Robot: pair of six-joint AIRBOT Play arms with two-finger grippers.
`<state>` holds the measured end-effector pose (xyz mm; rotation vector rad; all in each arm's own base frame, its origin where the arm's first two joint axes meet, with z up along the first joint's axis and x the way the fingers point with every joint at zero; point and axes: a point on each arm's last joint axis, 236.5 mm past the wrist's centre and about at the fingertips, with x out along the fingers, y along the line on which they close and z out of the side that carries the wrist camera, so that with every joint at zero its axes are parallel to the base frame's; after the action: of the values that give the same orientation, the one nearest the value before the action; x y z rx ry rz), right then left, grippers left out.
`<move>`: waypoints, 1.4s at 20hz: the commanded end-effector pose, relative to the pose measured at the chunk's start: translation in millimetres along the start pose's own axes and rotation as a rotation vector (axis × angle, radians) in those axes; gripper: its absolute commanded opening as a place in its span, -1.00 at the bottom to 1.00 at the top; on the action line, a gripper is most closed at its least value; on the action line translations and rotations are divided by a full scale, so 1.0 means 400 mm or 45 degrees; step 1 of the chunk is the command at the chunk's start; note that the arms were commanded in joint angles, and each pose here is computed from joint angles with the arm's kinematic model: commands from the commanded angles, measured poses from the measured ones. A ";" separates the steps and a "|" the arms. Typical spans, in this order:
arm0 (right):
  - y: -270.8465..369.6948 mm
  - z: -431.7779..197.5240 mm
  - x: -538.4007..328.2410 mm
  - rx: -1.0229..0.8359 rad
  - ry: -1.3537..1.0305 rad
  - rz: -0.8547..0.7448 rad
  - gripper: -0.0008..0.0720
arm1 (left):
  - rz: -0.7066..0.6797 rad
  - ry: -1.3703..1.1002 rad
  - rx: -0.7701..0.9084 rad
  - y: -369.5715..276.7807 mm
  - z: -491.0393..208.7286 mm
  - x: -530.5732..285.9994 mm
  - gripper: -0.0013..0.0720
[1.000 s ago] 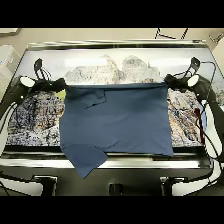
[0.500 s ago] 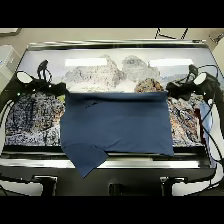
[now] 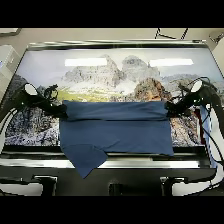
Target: Fold the clothes and pants, and hang the long-sleeved shirts on hangers.
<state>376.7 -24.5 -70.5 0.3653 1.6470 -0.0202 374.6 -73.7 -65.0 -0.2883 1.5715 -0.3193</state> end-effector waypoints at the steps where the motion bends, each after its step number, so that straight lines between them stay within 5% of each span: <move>1: -0.021 -0.059 0.002 -0.001 0.128 -0.042 -0.87 | 0.032 0.006 -0.016 0.027 -0.005 0.025 -0.90; 4: -0.024 -0.073 0.000 -0.006 0.158 -0.047 -0.87 | 0.053 0.005 -0.042 0.043 -0.003 0.040 -0.90; 5: -0.024 -0.073 -0.001 -0.003 0.158 -0.047 -0.63 | 0.052 0.006 -0.059 0.042 -0.003 0.039 -0.66; 6: -0.025 -0.078 -0.011 -0.005 0.170 -0.052 -0.02 | 0.049 0.014 -0.063 0.040 -0.007 0.027 0.09; 7: -0.027 -0.087 -0.031 -0.015 0.192 -0.063 0.31 | 0.043 0.039 -0.062 0.041 -0.018 0.001 0.78; 12: -0.116 -0.158 -0.161 0.125 0.208 -0.046 0.52 | 0.021 0.116 -0.121 0.099 -0.150 -0.145 0.74; 16: -0.153 -0.239 -0.141 0.196 0.188 -0.042 0.52 | -0.113 0.256 -0.249 0.083 -0.396 -0.011 0.72; 19: -0.148 -0.286 -0.100 0.206 0.243 -0.029 0.52 | -0.318 0.321 -0.276 0.000 -0.515 0.082 0.44; 27: -0.147 -0.314 -0.077 0.214 0.296 -0.025 0.52 | -0.380 0.230 -0.403 -0.047 -0.508 0.163 0.32; 28: -0.148 -0.311 -0.077 0.214 0.289 -0.025 0.52 | -0.354 0.225 -0.404 -0.052 -0.504 0.173 0.10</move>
<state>243.0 -58.5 -36.3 0.4944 1.8874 -0.1343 160.2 -106.5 -106.0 -0.7396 1.8117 -0.3713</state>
